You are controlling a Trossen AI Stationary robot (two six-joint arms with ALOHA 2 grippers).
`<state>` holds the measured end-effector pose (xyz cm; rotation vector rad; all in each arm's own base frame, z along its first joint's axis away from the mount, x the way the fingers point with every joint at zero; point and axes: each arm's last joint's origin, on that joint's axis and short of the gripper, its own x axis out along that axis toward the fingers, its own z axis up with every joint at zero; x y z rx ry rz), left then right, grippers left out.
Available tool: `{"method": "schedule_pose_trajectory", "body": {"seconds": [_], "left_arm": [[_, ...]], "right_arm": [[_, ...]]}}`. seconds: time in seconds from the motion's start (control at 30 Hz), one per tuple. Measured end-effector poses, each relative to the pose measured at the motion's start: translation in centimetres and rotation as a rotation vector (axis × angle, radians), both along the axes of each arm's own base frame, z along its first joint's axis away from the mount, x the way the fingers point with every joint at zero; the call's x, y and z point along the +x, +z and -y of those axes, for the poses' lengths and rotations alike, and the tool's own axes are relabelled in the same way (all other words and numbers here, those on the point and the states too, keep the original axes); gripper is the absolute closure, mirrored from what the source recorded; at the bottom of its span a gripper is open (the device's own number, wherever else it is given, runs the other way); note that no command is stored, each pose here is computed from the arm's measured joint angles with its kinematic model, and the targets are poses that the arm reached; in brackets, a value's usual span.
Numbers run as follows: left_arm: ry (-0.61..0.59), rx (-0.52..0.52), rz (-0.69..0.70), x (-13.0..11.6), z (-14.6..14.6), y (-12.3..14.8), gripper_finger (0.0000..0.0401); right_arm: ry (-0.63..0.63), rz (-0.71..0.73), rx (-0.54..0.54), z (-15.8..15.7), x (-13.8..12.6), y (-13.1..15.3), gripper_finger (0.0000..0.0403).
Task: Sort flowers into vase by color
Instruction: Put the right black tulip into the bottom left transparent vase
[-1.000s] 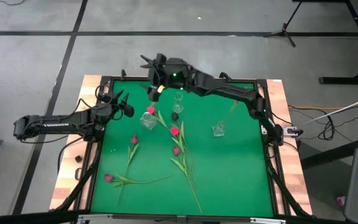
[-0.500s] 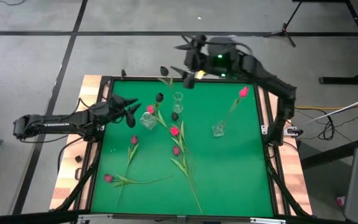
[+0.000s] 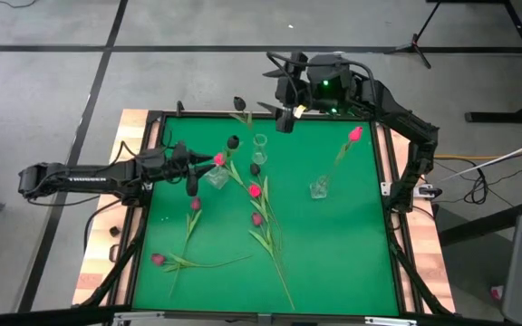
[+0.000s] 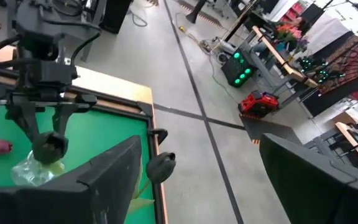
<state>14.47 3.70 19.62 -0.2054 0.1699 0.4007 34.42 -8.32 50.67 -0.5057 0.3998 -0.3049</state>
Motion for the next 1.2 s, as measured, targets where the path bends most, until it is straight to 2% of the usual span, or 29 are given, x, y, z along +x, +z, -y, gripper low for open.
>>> {"method": "schedule_pose_trajectory", "body": {"seconds": [0.07,0.23,0.4,0.6,0.77,0.93,1.2], "left_arm": [[0.017,0.002,-0.011,0.2,-0.1,-0.2,0.0260],[0.162,0.028,0.000,0.5,-0.6,-0.2,0.0260],[0.270,-0.097,0.109,0.3,-0.8,0.2,0.0260],[0.216,-0.107,0.251,0.5,-0.7,1.5,0.0260],[0.193,-0.105,0.302,0.5,-0.6,2.0,0.0260],[0.220,-0.119,0.346,0.5,-0.7,2.3,0.0260],[0.224,-0.136,0.420,0.4,-0.7,2.9,0.0260]], "right_arm": [[0.001,-0.011,-0.005,0.0,0.0,-0.1,0.0078],[-0.001,-0.058,0.005,-0.2,-1.1,0.0,0.0078],[0.060,-0.113,0.042,-0.9,-3.4,0.5,0.0078],[0.209,-0.129,0.117,-2.5,-8.1,2.2,0.0078],[0.201,-0.224,0.188,-3.4,-11.8,2.3,0.0078],[0.221,-0.292,0.262,-4.3,-15.1,2.3,0.0078],[0.302,-0.191,0.313,-6.0,-21.7,2.6,0.0078]]}}
